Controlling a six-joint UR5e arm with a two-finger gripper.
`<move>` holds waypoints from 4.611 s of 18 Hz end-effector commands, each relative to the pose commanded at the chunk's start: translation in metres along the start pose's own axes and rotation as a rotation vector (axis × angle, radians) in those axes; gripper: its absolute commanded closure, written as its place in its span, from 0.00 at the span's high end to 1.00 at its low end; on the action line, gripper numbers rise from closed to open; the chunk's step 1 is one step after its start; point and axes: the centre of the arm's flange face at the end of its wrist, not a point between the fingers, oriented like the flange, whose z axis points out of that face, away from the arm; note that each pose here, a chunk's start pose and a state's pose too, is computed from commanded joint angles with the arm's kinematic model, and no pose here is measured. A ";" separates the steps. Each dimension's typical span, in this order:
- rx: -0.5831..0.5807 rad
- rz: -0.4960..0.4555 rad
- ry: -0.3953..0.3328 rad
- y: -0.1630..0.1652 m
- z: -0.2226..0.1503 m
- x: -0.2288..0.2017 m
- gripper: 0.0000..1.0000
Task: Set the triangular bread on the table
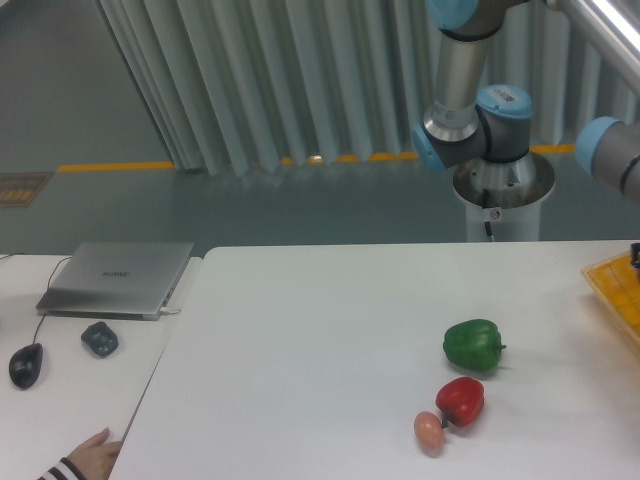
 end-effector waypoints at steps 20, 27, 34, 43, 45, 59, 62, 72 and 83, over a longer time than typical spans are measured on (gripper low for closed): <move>-0.024 -0.045 0.029 0.054 0.065 -0.019 1.00; -0.019 -0.039 0.039 0.050 0.070 -0.019 0.97; -0.024 -0.031 0.052 0.048 0.072 -0.016 0.94; -0.018 -0.025 0.067 0.043 0.076 -0.010 0.94; -0.013 -0.024 0.080 0.041 0.082 -0.007 0.94; -0.048 -0.035 0.149 0.050 0.066 -0.008 0.02; -0.030 -0.054 0.159 0.052 0.051 -0.013 0.02; 0.209 -0.230 0.105 0.041 -0.018 -0.023 0.02; 0.427 -0.580 0.073 -0.053 -0.053 -0.043 0.09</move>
